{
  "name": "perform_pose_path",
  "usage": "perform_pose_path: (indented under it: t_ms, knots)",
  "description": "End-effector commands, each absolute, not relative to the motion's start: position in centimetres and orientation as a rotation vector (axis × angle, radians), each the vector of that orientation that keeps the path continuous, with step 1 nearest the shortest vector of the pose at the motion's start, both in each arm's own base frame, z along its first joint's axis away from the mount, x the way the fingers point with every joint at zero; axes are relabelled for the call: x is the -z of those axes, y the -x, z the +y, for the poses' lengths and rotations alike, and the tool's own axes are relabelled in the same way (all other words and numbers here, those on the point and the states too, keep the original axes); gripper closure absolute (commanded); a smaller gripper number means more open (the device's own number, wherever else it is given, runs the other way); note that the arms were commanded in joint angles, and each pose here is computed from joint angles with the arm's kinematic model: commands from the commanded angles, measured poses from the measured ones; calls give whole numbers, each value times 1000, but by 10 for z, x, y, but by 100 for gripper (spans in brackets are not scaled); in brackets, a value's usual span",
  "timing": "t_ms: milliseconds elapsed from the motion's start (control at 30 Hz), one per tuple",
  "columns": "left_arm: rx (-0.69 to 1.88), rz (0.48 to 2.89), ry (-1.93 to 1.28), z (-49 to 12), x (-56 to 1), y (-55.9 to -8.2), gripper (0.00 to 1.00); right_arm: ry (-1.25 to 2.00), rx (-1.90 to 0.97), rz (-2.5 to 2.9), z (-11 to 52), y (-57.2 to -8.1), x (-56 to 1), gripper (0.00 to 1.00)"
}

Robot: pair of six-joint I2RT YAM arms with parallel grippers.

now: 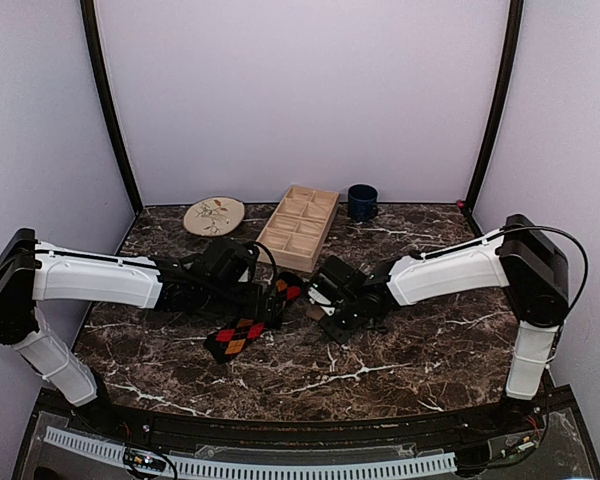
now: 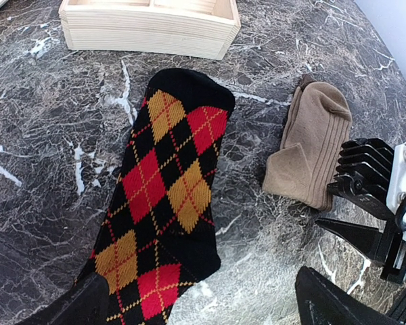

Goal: Roll the socks
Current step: Pick up the sock from the center of the board.

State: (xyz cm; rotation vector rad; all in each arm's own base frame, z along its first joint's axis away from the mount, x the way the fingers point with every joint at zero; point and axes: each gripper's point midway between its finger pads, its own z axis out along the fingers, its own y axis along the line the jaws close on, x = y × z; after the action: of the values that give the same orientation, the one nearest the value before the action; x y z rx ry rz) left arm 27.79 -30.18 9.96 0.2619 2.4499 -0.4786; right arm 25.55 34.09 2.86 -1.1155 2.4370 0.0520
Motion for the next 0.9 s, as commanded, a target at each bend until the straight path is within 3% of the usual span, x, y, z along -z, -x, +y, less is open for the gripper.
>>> perform_pose_path:
  t_ms: [0,533,867]
  knots:
    - [480,2431,-264,-299,-104,-280,1,1144,-31,2447,341,-252,-18,68]
    - [490,2425,-270,-299,-103,-279,1,1155,-61,2557,335,-246,7,94]
    - [510,2393,-348,-307,-109,-280,1,1137,-223,2581,347,-238,-6,100]
